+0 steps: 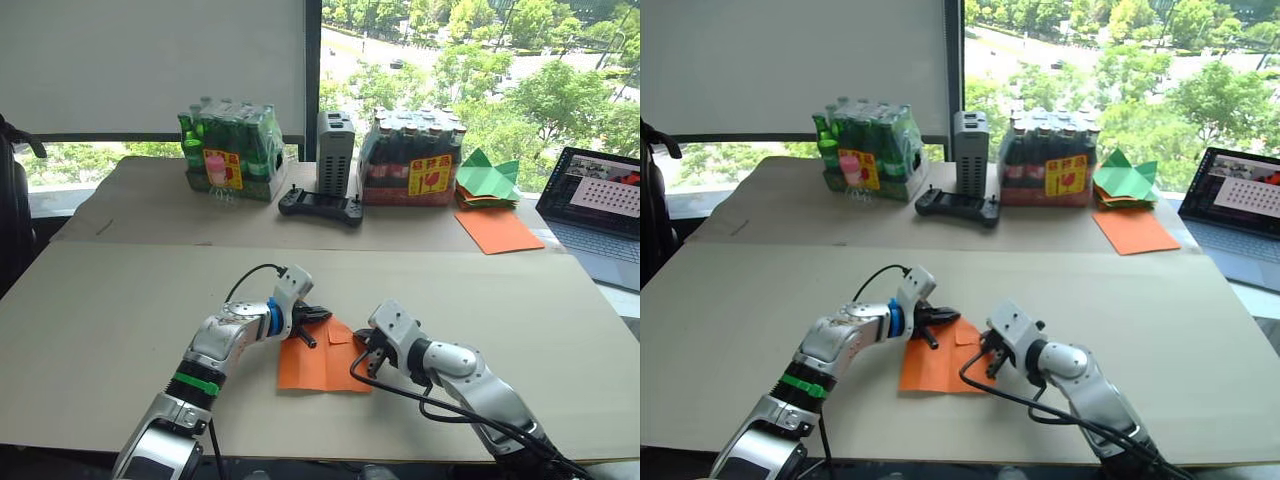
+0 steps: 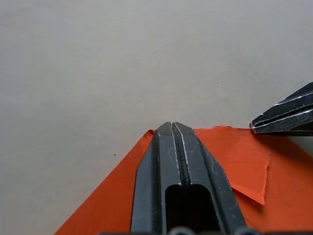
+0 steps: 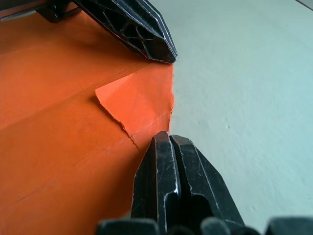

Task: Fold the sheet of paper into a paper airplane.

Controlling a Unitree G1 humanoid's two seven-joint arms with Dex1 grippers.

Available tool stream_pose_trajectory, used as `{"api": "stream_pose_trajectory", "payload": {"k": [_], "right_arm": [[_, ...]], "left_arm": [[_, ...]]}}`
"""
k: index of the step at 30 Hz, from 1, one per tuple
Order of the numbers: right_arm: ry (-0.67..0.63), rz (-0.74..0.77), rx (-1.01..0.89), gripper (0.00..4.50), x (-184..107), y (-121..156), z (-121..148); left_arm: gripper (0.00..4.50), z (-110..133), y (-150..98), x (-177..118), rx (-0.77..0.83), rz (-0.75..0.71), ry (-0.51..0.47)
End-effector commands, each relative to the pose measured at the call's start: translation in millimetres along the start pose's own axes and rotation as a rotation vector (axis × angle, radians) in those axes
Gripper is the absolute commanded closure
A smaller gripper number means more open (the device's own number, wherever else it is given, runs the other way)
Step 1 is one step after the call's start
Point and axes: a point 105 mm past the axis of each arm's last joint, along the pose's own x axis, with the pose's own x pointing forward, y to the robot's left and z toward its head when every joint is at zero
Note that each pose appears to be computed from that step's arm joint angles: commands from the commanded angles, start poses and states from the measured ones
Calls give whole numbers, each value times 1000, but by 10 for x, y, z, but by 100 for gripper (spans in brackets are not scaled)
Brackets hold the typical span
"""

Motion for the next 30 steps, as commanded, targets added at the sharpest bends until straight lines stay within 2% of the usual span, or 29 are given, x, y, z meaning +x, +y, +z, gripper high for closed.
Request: {"api": "stream_pose_trajectory", "payload": {"k": [1, 7, 10, 13, 18, 22, 24, 30], "right_arm": [[138, 34, 59, 442, -49, 79, -348], [147, 38, 35, 442, -121, 80, -372], [115, 10, 39, 442, -120, 13, -300], [39, -31, 63, 442, -105, -97, -79], [-188, -103, 67, 442, -124, -307, 554], [-289, -111, 74, 442, -131, -327, 791], [-293, -88, 83, 442, -111, -282, 800], [-215, -7, 78, 442, 45, -60, 563]], "left_arm": [[450, -356, 242, -100, -46, 115, 120], [450, -360, 265, -97, -45, 120, 120], [450, -350, 272, -87, -45, 122, 118], [450, -341, 272, -77, -44, 121, 116], [450, -346, 271, -69, -43, 117, 118], [450, -349, 271, -70, -42, 115, 120], [450, -351, 271, -69, -43, 115, 119], [450, -342, 264, -70, -44, 116, 115]]}}
